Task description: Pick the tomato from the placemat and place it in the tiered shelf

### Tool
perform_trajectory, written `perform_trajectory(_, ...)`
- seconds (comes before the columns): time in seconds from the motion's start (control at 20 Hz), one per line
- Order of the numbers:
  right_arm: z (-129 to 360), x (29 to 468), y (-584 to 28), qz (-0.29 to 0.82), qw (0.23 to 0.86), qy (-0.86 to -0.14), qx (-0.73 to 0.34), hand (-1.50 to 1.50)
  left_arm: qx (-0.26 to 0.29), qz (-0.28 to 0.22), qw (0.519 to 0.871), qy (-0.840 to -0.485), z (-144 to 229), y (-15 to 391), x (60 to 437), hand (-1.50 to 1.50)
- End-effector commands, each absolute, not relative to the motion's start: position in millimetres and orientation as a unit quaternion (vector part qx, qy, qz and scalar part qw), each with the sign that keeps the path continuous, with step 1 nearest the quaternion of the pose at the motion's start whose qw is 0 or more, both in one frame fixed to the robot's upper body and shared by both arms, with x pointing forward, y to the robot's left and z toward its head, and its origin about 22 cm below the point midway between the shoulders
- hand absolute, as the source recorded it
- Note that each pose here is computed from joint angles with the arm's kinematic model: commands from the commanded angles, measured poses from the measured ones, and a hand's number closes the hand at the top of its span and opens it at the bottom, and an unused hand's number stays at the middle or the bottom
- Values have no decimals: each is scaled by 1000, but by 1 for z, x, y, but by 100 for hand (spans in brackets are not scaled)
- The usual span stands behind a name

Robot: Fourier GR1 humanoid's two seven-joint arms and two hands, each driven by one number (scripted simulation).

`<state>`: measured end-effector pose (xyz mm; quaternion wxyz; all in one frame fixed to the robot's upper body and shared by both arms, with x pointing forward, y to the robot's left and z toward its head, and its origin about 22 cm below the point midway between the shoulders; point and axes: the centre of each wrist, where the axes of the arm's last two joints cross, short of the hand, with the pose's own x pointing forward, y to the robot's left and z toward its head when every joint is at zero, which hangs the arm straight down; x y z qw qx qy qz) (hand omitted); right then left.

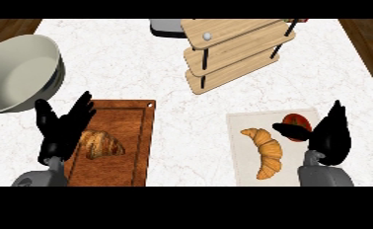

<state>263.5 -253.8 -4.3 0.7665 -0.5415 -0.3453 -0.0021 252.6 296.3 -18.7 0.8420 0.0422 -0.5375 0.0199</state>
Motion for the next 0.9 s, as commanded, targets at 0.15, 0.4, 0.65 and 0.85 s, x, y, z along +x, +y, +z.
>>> perform_trajectory(0.15, -24, 271, -250, 155, 784, -325, -506, 150, 41, 22, 849, -527, -24, 288, 252, 0)
perform_trajectory(0.4, -36, 280, -234, 103, 778, -376, -492, 150, 46, 24, 846, -531, -21, 301, 244, 0)
perform_trajectory(0.65, -20, 286, -193, 195, 736, -465, -452, 150, 38, 19, 845, -533, -21, 280, 258, 0)
perform_trajectory(0.85, -22, 266, -127, 453, 660, -534, -270, 150, 27, -6, 843, -537, -23, 279, 254, 0)
